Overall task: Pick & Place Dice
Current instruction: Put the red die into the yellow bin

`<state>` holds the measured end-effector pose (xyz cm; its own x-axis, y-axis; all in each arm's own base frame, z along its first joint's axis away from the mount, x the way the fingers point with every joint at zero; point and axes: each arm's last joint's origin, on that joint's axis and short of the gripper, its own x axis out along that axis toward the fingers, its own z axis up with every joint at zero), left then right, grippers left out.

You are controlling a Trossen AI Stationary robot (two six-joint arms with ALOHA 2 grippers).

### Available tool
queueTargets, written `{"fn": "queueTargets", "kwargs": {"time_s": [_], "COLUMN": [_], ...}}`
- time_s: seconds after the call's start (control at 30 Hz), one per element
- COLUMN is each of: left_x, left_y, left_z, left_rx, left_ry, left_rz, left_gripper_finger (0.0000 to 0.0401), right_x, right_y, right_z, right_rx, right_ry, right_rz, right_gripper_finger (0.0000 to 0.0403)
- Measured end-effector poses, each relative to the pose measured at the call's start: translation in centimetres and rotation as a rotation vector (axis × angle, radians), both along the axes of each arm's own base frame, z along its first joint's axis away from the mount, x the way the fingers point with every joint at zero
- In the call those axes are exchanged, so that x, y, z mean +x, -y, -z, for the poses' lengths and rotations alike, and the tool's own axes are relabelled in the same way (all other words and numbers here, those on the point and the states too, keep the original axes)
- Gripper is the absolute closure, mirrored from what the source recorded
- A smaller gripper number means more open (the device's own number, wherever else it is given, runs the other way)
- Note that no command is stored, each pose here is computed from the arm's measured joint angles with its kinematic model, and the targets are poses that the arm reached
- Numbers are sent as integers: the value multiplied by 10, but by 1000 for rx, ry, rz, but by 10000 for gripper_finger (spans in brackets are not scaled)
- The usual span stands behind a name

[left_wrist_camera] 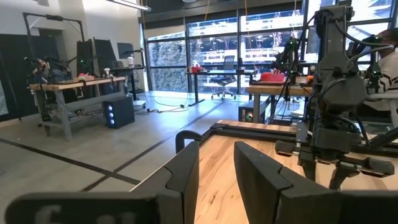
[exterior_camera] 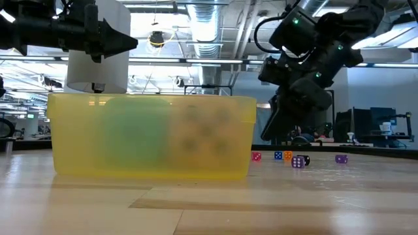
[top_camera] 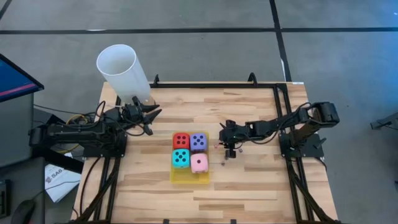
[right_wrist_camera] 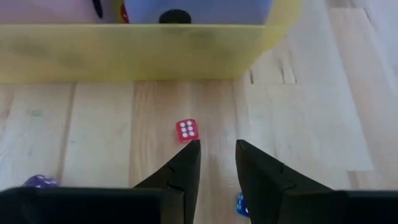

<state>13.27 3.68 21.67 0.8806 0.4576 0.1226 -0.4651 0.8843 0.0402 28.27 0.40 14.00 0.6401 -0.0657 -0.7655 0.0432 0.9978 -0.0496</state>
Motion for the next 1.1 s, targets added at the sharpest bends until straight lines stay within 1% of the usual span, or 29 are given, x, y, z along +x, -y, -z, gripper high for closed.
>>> {"fn": "queueTargets", "kwargs": {"time_s": [0.27, 0.4, 0.5, 0.67, 0.9, 1.0, 1.1], "left_x": [0, 0, 0, 0, 0, 0, 0], "left_y": [0, 0, 0, 0, 0, 0, 0], "left_z": [0, -1, -1, -2, -2, -2, -2], "left_rx": [0, 2, 3, 3, 4, 4, 4], "left_ry": [1, 10, 15, 15, 16, 18, 19], "left_rz": [0, 0, 0, 0, 0, 0, 0], "left_gripper_finger": [311, 311, 311, 311, 311, 311, 311], "right_x": [0, 3, 2, 2, 3, 4, 4], "right_y": [-1, -1, -2, -3, -3, -3, -3], "right_z": [0, -2, -2, -2, -2, -3, -4], "right_rx": [1, 18, -2, -30, -32, -31, -25], "right_ry": [0, 36, 30, 29, 37, 48, 54], "right_rz": [-3, 14, -15, -51, -51, -51, -45], "right_gripper_finger": [305, 305, 299, 259, 192, 177, 173]}}
